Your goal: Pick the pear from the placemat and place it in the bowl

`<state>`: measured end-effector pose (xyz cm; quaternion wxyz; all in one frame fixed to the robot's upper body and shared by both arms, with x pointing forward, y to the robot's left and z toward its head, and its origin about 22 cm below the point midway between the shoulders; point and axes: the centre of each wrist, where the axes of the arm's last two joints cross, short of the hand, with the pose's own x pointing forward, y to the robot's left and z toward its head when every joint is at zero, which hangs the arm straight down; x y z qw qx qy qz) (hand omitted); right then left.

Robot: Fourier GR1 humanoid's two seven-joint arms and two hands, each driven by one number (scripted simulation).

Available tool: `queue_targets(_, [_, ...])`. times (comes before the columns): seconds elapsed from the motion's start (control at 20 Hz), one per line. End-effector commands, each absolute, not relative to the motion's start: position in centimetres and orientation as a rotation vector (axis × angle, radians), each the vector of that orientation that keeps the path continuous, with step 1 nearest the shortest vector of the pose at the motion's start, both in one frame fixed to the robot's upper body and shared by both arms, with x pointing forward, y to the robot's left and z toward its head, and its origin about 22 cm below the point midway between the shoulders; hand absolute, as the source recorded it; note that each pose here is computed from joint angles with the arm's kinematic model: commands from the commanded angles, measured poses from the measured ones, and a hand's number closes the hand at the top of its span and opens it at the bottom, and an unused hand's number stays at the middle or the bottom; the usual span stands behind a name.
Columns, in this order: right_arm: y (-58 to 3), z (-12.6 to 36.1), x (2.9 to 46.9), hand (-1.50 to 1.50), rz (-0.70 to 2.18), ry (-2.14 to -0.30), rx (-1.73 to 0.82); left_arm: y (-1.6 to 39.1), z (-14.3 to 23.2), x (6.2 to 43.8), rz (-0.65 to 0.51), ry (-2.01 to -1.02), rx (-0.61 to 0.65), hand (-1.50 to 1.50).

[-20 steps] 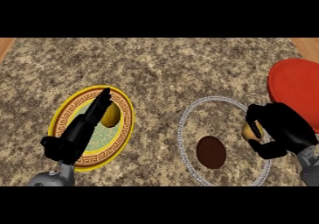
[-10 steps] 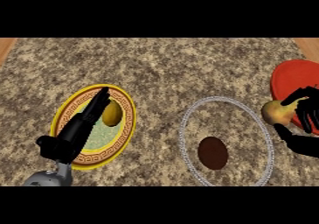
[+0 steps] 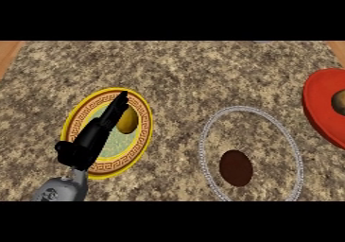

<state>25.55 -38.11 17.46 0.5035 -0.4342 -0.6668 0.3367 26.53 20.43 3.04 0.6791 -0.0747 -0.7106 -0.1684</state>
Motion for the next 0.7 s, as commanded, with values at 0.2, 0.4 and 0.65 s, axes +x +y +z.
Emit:
queue_targets(0.2, [-43.1,14.2,29.6,1.5,0.757,-1.58,-1.286,20.4,2.2,26.8,-0.383,-1.581,-0.177,0.0])
queue_targets(0.4, [-44.4,13.3,31.0,1.5,0.875,-1.449,-1.243,21.8,3.3,27.1,-0.38,-1.607,-0.178,0.0])
queue_targets(0.65, [-46.5,11.1,31.9,1.5,0.863,-1.216,-0.963,20.7,3.2,27.5,-0.397,-1.596,-0.196,0.0])
